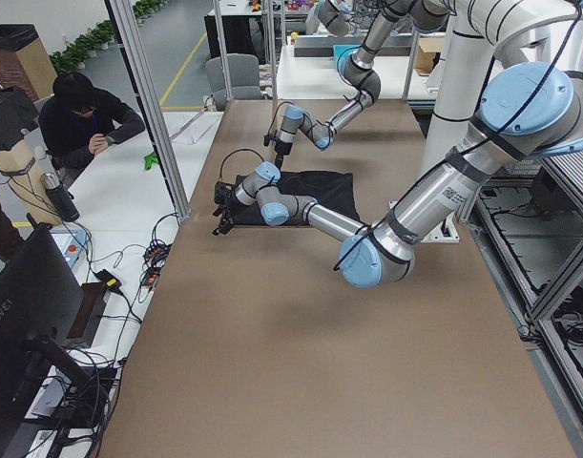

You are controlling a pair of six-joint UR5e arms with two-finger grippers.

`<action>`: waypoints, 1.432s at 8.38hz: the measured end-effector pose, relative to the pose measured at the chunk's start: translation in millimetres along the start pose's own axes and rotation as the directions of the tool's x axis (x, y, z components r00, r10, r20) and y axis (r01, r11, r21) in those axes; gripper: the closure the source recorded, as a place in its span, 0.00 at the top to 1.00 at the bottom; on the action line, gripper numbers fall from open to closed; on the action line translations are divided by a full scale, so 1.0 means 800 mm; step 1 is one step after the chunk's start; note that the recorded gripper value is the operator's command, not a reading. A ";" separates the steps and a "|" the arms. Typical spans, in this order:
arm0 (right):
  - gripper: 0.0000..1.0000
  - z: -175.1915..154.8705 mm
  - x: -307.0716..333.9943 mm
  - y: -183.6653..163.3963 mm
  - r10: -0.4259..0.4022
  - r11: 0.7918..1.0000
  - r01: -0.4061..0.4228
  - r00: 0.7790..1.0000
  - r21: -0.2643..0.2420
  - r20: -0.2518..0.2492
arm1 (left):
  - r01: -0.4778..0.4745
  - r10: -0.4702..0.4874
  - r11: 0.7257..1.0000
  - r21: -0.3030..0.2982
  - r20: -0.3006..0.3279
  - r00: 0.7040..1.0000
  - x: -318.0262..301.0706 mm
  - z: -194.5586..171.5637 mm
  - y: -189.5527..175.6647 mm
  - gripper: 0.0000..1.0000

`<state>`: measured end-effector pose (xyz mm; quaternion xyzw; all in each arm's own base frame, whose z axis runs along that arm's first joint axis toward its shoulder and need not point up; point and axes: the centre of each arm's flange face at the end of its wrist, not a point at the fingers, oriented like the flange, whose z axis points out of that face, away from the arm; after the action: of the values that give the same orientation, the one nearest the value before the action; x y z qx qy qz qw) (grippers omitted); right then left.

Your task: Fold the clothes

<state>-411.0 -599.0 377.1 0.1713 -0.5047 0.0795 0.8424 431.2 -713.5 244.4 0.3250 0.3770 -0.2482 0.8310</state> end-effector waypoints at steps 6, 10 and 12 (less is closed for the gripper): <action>0.94 0.041 0.058 0.027 0.021 0.999 -0.021 1.000 -0.037 -0.001 | 0.001 -0.001 1.000 0.005 0.001 1.000 0.002 -0.001 -0.006 0.94; 0.94 -0.030 0.045 0.011 0.069 0.993 -0.058 0.992 -0.105 0.104 | 0.002 -0.002 1.000 0.007 -0.003 1.000 0.006 -0.003 -0.010 0.94; 0.94 -0.061 0.038 0.029 0.100 0.987 -0.081 0.985 -0.136 0.143 | 0.003 -0.003 1.000 0.007 -0.006 1.000 0.008 -0.005 -0.011 0.95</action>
<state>-363.8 -560.8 387.5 0.0987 -0.5779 0.0719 0.8069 427.4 -717.5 234.2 0.3283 0.3790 -0.2499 0.8283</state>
